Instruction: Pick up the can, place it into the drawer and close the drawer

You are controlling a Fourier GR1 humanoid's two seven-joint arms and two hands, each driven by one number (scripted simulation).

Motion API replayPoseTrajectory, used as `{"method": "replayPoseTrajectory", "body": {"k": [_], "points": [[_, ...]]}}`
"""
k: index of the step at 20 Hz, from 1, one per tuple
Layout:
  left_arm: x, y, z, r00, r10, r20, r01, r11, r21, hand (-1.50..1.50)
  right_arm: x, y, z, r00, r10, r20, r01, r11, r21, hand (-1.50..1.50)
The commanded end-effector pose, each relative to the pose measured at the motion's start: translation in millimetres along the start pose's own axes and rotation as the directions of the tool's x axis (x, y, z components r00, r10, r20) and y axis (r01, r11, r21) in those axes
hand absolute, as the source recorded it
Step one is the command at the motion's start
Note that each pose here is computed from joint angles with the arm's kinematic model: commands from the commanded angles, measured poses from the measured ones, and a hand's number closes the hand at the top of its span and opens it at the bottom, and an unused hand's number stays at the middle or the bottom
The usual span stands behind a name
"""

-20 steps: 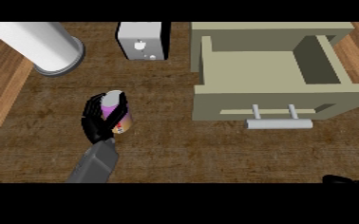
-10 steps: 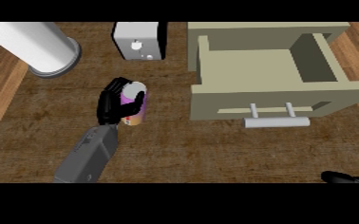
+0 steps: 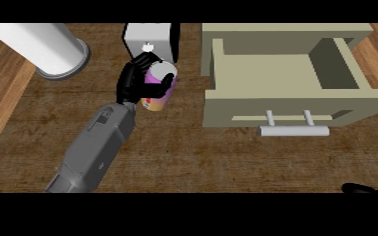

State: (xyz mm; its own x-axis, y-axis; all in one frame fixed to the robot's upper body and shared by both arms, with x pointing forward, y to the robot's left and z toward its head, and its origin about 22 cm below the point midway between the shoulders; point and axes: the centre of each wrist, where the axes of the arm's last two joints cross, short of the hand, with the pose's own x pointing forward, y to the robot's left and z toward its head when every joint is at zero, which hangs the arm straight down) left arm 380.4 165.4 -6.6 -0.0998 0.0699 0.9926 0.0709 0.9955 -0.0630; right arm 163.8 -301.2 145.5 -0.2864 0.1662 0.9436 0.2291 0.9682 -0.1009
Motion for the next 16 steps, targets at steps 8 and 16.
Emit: {"method": "replayPoseTrajectory", "body": {"k": [8,16], "points": [[115,-79,-39,0.999,0.003,0.044,0.001,0.995,-0.103,1.50,-9,-3,4,1.000,0.002,0.007,-0.002,1.000,0.007,-1.50],[173,-132,-52,0.997,-0.054,0.055,0.061,0.991,-0.122,1.50,2,7,1,1.000,0.009,-0.004,-0.009,1.000,-0.011,-1.50]]}}
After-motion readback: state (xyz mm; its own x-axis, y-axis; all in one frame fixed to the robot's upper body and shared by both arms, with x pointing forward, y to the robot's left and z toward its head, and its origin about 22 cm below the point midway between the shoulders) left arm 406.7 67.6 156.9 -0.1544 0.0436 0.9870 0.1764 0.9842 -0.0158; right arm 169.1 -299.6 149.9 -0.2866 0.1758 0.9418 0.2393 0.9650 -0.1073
